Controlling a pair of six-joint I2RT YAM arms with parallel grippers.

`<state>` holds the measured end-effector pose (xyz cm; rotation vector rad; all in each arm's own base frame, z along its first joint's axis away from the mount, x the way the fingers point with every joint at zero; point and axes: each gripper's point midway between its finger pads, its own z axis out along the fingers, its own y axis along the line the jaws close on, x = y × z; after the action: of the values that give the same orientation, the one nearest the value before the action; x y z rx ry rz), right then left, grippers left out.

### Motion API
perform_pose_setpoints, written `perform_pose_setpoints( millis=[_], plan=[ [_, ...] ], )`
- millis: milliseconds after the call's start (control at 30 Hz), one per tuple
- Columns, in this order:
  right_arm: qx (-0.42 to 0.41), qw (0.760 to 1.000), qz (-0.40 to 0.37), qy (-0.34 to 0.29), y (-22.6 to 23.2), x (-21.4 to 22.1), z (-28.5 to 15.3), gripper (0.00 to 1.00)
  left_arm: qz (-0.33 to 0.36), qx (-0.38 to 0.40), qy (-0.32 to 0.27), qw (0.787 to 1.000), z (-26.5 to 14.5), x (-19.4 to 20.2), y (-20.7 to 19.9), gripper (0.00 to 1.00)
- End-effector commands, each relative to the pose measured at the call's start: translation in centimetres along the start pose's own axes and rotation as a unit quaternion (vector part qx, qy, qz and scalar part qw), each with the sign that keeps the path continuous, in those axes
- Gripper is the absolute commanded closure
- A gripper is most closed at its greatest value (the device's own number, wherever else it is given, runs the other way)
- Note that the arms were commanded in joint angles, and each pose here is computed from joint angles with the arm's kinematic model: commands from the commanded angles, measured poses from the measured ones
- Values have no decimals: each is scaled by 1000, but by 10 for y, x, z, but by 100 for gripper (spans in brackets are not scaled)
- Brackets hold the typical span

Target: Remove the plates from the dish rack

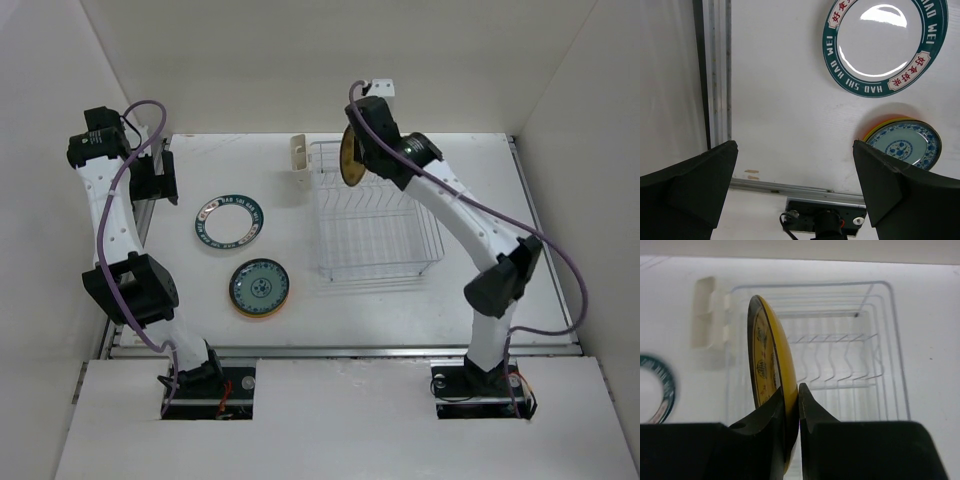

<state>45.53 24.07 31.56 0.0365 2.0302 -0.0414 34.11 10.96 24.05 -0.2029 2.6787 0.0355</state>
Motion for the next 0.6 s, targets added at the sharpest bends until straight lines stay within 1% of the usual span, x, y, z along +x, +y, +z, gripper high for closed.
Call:
perform_pose_setpoints(
  millis=[0,33,67,100,133,167,200,233,300,333,367,400,433,467,567],
  plan=[
    [-151,987,-48,19,59,23,-52,100,-3,1,-25,1000,-12,-9,0,0],
    [-203,975,-73,51,79,55,-54,100,-3,1,-25,1000,-12,-9,0,0],
    [-267,959,-82,53,104,62,-63,100,-3,1,-25,1000,-12,-9,0,0],
    [-323,939,-94,76,127,83,-69,100,-3,1,-25,1000,-12,-9,0,0],
    [-427,890,-111,116,162,113,-96,100,-3,0,-29,1000,-12,-12,0,0],
    [-473,864,-121,124,186,130,-100,100,-3,0,-29,1000,-12,-12,0,0],
    [-505,842,-131,138,200,147,-106,100,-3,0,-29,1000,-12,-12,0,0],
    [-544,812,-141,156,216,166,-121,100,-3,5,-30,1000,-16,-10,-2,0],
    [-558,796,-154,178,238,190,-113,100,-3,6,-24,1000,-15,-5,-3,0],
    [-559,793,-155,186,243,196,-109,100,-3,-1,-27,1000,-19,-3,-1,0],
    [-569,787,-160,179,253,195,-110,100,-3,-1,-27,1000,-17,0,-2,0],
    [-565,783,-163,201,257,214,-100,100,2,-1,-26,1000,-18,3,-2,0],
    [-566,783,-163,200,260,217,-96,100,3,-8,-33,999,-22,3,0,0],
    [-557,789,-160,205,262,223,-89,100,2,-7,-29,1000,-20,5,0,0],
    [-552,789,-159,220,268,238,-77,100,7,-12,-28,1000,-20,11,1,0]
  ],
)
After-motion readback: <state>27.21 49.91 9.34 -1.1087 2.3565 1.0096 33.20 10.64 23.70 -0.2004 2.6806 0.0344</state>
